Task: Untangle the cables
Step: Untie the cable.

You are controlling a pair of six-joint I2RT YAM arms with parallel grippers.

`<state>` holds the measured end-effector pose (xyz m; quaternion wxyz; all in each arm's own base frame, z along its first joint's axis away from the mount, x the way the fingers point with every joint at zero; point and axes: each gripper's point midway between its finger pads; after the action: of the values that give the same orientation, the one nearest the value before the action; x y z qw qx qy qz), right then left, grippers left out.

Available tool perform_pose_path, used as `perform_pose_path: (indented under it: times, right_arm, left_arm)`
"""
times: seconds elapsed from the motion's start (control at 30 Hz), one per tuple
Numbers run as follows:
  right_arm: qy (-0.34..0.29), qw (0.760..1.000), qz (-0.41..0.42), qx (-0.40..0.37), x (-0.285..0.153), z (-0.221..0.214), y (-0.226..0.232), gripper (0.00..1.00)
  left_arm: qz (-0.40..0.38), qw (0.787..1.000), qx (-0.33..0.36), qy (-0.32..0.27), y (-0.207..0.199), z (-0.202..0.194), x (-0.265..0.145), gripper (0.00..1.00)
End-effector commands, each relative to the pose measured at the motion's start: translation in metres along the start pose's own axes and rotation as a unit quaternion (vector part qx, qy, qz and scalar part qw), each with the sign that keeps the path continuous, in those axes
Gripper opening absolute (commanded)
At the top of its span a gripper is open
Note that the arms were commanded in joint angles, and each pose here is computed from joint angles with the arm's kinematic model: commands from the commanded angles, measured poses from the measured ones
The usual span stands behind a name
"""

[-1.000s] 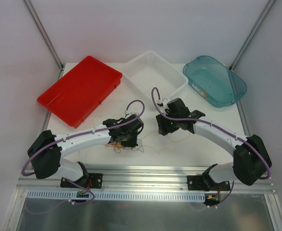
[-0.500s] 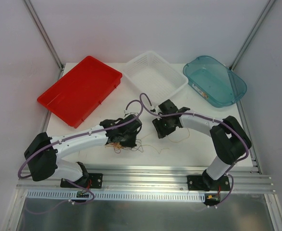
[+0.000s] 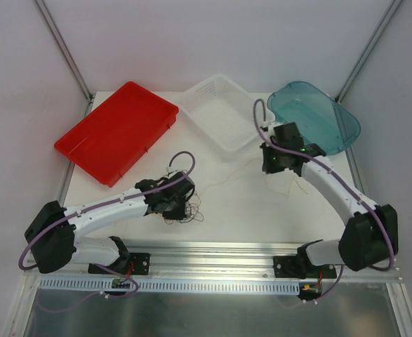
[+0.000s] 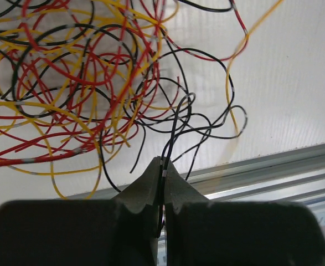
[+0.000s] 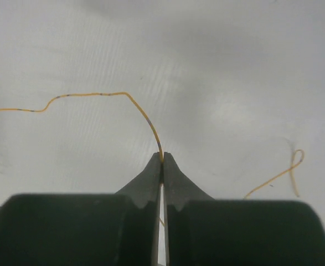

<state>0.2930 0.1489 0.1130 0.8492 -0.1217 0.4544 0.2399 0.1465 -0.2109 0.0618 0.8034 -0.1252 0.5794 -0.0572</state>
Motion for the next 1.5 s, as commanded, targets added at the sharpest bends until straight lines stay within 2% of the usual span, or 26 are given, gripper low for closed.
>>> perform_pose_path:
  times: [0.0, 0.03, 0.13, 0.33, 0.53, 0.67, 0.7, 0.77, 0.8, 0.9, 0.93, 1.03, 1.07, 1.13, 1.23, 1.37, 1.47]
  right_arm:
    - [-0.095, 0.990, -0.073, 0.069, -0.081, 0.046, -0.040, 0.01]
    - [-0.095, 0.985, -0.109, 0.094, -0.096, 0.042, -0.058, 0.01]
    - [-0.151, 0.971, -0.135, 0.128, -0.146, 0.061, -0.072, 0.01]
    - [-0.266, 0.938, -0.169, 0.146, -0.234, 0.092, -0.077, 0.01]
    - [-0.306, 0.933, -0.134, 0.131, -0.265, 0.113, -0.063, 0.01]
    - [-0.311, 0.936, -0.109, 0.121, -0.264, 0.123, -0.056, 0.01]
    - [-0.312, 0.937, -0.104, 0.118, -0.264, 0.125, -0.055, 0.01]
    - [-0.318, 0.936, -0.103, 0.113, -0.263, 0.131, -0.056, 0.01]
    - [-0.324, 0.934, -0.103, 0.112, -0.265, 0.134, -0.056, 0.01]
    - [-0.332, 0.932, -0.099, 0.105, -0.264, 0.146, -0.058, 0.01]
    - [-0.334, 0.932, -0.099, 0.103, -0.264, 0.150, -0.059, 0.01]
    - [-0.349, 0.926, -0.111, 0.095, -0.265, 0.163, -0.066, 0.01]
    - [-0.354, 0.923, -0.119, 0.093, -0.266, 0.166, -0.070, 0.01]
    - [-0.362, 0.917, -0.148, 0.079, -0.270, 0.177, -0.082, 0.01]
    - [-0.365, 0.909, -0.194, 0.055, -0.276, 0.191, -0.101, 0.01]
    - [-0.364, 0.895, -0.255, 0.023, -0.270, 0.206, -0.131, 0.01]
    - [-0.355, 0.884, -0.304, 0.013, -0.262, 0.216, -0.164, 0.01]
  left_arm:
    - [0.014, 0.999, -0.036, -0.005, 0.018, 0.005, -0.003, 0.00]
    - [0.015, 0.999, -0.039, -0.004, 0.020, 0.005, -0.003, 0.00]
    - [0.014, 0.999, -0.049, -0.007, 0.024, 0.011, -0.004, 0.00]
    - [0.016, 0.999, -0.050, -0.004, 0.026, 0.015, -0.002, 0.00]
    - [0.009, 0.999, -0.048, 0.003, 0.018, 0.016, -0.001, 0.00]
    - [-0.020, 0.999, -0.042, -0.006, 0.001, 0.028, -0.011, 0.16]
    - [-0.033, 0.999, -0.040, -0.011, -0.008, 0.034, -0.017, 0.25]
    - [-0.055, 0.998, -0.032, -0.026, -0.022, 0.046, -0.028, 0.33]
    - [-0.064, 0.997, -0.022, -0.030, -0.027, 0.051, -0.032, 0.42]
    - [-0.095, 0.994, -0.014, -0.048, -0.046, 0.072, -0.049, 0.58]
    - [-0.099, 0.994, -0.006, -0.052, -0.048, 0.077, -0.052, 0.70]
    - [-0.122, 0.990, -0.001, -0.069, -0.056, 0.099, -0.066, 0.90]
    - [-0.130, 0.988, -0.001, -0.080, -0.059, 0.108, -0.073, 0.94]
    - [-0.134, 0.986, 0.001, -0.097, -0.054, 0.125, -0.080, 0.99]
    - [-0.122, 0.984, 0.003, -0.133, -0.039, 0.146, -0.090, 0.99]
    - [-0.052, 0.983, 0.015, -0.178, 0.003, 0.159, -0.085, 0.99]
    - [-0.015, 0.982, 0.027, -0.184, 0.031, 0.157, -0.077, 0.99]
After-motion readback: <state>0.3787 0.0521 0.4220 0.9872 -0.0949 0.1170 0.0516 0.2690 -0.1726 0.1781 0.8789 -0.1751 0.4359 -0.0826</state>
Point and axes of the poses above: each gripper's point midway between its finger pads, its own x axis out along the fingers, its own y axis along the line the jaws close on, z = x × y, and after that the axes turned 10 degrees about -x, right-handed
